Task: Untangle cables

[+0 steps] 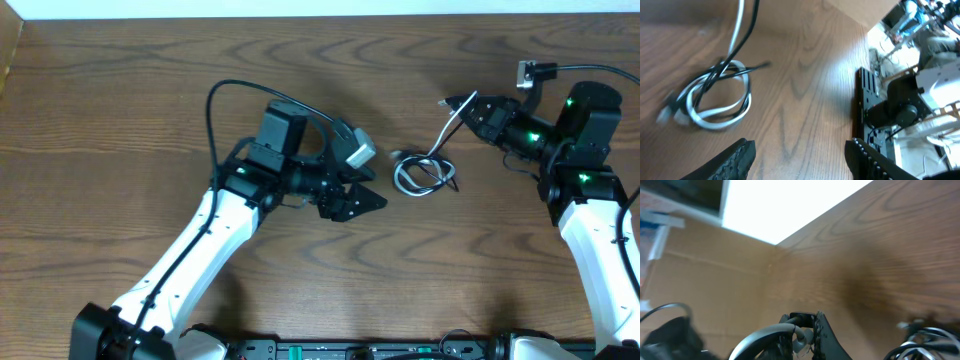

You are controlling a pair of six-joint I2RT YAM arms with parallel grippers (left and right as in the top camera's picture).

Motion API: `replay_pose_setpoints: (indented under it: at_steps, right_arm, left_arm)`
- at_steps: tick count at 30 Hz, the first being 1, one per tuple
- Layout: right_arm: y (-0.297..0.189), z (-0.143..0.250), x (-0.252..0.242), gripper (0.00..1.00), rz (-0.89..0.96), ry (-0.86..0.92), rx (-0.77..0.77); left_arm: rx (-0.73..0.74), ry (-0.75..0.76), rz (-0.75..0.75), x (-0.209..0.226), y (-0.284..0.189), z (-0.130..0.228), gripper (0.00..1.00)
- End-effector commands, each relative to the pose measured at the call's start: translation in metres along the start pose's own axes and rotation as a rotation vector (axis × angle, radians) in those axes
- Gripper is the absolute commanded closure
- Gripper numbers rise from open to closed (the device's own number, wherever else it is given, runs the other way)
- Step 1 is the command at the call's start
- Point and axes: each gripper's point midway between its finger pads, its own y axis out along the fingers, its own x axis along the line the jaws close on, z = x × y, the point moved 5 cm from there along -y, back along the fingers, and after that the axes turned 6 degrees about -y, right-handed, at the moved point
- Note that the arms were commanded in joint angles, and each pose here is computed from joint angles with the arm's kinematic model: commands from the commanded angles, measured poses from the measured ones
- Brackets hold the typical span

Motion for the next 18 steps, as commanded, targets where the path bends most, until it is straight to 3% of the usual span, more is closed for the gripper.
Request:
replay_pose_setpoints:
  at_steps: [1, 8, 14, 18]
  right_arm:
    - [-0.004, -0.009, 0.036, 0.98, -0.113, -0.033, 0.03]
    - [-0.011, -0.027, 0.067, 0.98, -0.1, -0.144, 0.021]
    - [-0.03, -0.027, 0.062, 0.99, 0.214, -0.221, 0.058]
    - [-0.043, -0.031, 0.079, 0.99, 0.289, -0.318, 0.1]
  left_arm:
    - [0.044, -0.003, 0.02, 0.008, 0.016, 0.011, 0.38]
    - [0.094, -0.035, 0.039, 0.019, 0.032, 0.025, 0.39]
    - [0.07, -0.001, 0.036, 0.019, 0.032, 0.018, 0.39]
    - [0.067, 0.002, 0.036, 0.02, 0.032, 0.018, 0.39]
